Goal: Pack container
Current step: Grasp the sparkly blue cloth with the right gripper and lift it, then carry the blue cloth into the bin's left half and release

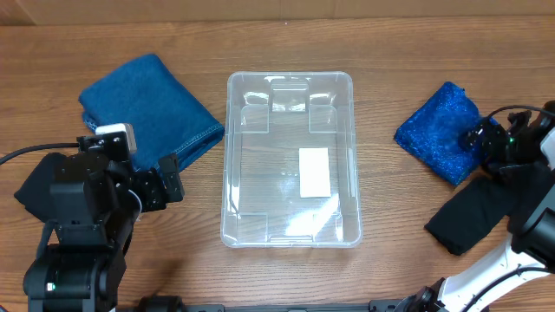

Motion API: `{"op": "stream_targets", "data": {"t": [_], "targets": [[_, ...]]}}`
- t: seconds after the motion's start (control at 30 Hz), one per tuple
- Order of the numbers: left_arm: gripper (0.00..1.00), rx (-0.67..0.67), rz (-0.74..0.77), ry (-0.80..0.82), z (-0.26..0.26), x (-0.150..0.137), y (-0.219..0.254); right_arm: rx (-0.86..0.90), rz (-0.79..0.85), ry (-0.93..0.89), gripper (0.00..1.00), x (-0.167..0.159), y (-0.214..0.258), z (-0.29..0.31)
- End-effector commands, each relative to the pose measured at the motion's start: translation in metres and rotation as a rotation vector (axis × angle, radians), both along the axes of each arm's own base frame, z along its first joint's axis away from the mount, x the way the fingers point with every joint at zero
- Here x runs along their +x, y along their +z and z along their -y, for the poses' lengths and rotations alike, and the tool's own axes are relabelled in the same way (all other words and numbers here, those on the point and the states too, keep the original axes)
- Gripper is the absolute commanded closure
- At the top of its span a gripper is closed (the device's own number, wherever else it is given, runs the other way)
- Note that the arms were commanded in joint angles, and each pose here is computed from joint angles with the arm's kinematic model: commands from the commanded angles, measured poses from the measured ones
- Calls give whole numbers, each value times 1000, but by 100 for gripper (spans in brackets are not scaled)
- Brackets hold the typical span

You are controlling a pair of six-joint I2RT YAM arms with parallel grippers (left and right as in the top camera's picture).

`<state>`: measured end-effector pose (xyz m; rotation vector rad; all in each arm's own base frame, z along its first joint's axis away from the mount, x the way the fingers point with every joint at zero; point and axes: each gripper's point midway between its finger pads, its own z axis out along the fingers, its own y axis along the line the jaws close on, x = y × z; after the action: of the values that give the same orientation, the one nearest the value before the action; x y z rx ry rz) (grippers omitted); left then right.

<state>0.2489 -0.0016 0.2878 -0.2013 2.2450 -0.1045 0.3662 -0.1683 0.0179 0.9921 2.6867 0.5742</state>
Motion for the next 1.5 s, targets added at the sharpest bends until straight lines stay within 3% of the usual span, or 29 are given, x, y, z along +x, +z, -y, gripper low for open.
{"op": "stream_targets", "data": {"t": [0.0, 0.07, 0.17, 0.2, 0.23, 0.33, 0.47, 0.63, 0.73, 0.87, 1.03, 1.1, 1.43, 1.47], "targets": [[0, 10, 32, 9, -3, 1, 12, 137, -21, 47, 22, 1, -23, -37], [0, 10, 32, 9, -3, 1, 12, 136, -22, 61, 49, 3, -23, -42], [0, 11, 32, 10, -3, 1, 12, 153, 0, 65, 79, 8, -18, -45], [0, 11, 32, 10, -3, 1, 12, 173, 25, 68, 93, 13, -12, -47], [0, 11, 32, 10, -3, 1, 12, 203, 65, 74, 96, 21, 0, -50], [0, 11, 32, 10, -3, 1, 12, 195, 146, 94, 96, 37, 44, -49], [0, 13, 32, 12, -3, 1, 12, 75, 380, 230, 96, 55, 169, -67], [0, 13, 33, 12, -3, 1, 12, -31, 610, 501, 96, 24, 295, -160], [0, 13, 32, 12, -3, 1, 12, -9, 673, 679, 96, -6, 324, -233], [0, 13, 33, 12, -3, 1, 12, 34, 610, 934, 96, -35, 304, -330], [0, 13, 33, 12, -3, 1, 12, 61, 423, 962, 96, -30, 238, -398], [0, 12, 32, 12, -3, 1, 12, 99, 328, 951, 96, -19, 192, -427], [0, 13, 32, 12, -3, 1, 12, 119, 215, 981, 95, 8, 96, -464], [0, 12, 32, 12, -3, 1, 12, 67, 201, 967, 55, 11, 90, -457]]}}
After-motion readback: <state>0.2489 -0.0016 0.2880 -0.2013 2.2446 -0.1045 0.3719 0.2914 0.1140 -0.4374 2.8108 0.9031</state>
